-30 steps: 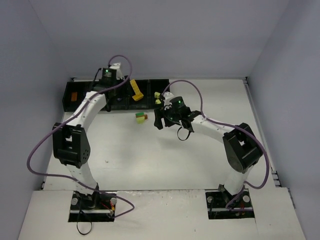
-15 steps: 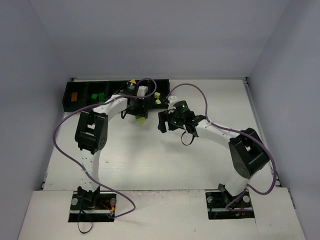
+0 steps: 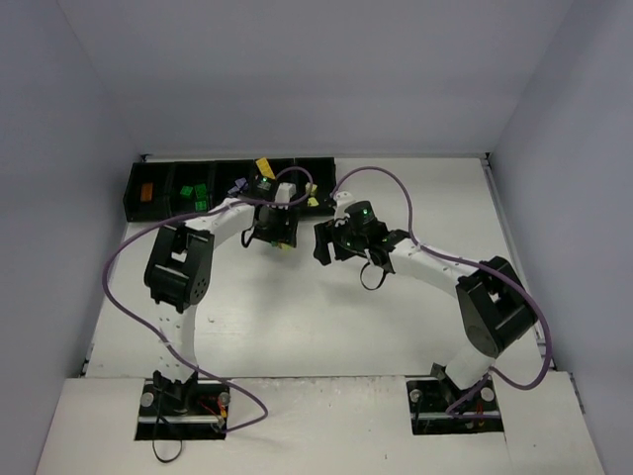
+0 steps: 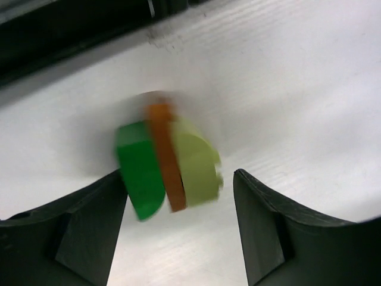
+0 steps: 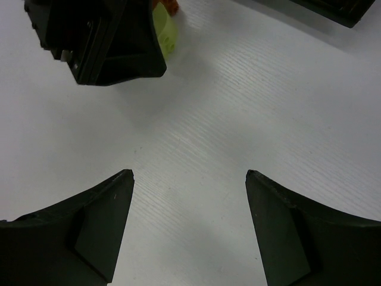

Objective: Sort the legos into containers by color

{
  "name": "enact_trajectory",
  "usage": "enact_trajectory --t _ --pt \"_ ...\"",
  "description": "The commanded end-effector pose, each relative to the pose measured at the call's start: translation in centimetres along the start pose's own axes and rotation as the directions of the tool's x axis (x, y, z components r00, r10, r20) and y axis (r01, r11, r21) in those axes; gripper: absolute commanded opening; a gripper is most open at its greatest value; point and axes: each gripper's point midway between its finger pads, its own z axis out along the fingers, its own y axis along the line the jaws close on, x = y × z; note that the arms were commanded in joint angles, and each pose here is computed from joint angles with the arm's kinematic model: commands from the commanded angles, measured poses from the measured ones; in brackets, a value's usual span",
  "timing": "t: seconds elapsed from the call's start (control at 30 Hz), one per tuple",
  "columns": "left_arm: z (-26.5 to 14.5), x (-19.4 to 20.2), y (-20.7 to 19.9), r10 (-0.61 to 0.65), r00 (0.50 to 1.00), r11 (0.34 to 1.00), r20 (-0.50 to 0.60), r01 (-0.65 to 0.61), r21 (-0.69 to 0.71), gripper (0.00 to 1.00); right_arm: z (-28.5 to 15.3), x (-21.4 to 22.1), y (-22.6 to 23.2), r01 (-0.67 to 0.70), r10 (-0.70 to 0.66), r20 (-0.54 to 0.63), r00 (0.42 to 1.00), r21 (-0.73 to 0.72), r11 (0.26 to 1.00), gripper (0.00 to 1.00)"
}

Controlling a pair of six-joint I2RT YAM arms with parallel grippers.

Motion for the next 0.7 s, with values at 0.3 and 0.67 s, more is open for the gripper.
enact_trajectory --t 0.3,0.67 --pt "-4.3 -1.3 -1.7 -0.209 0.966 0.977 0.151 0.214 -0.012 0.64 -0.4 -2.7 0.3 0.051 -0.050 0.078 0.996 -0.019 0.999 0.72" --pt "-5.5 -2.2 -0.8 -0.137 0.970 0.987 0.202 0.151 -0.054 0.64 -1.0 -2.4 0.2 0.062 -0.061 0.079 0.995 -0.014 0.998 0.72"
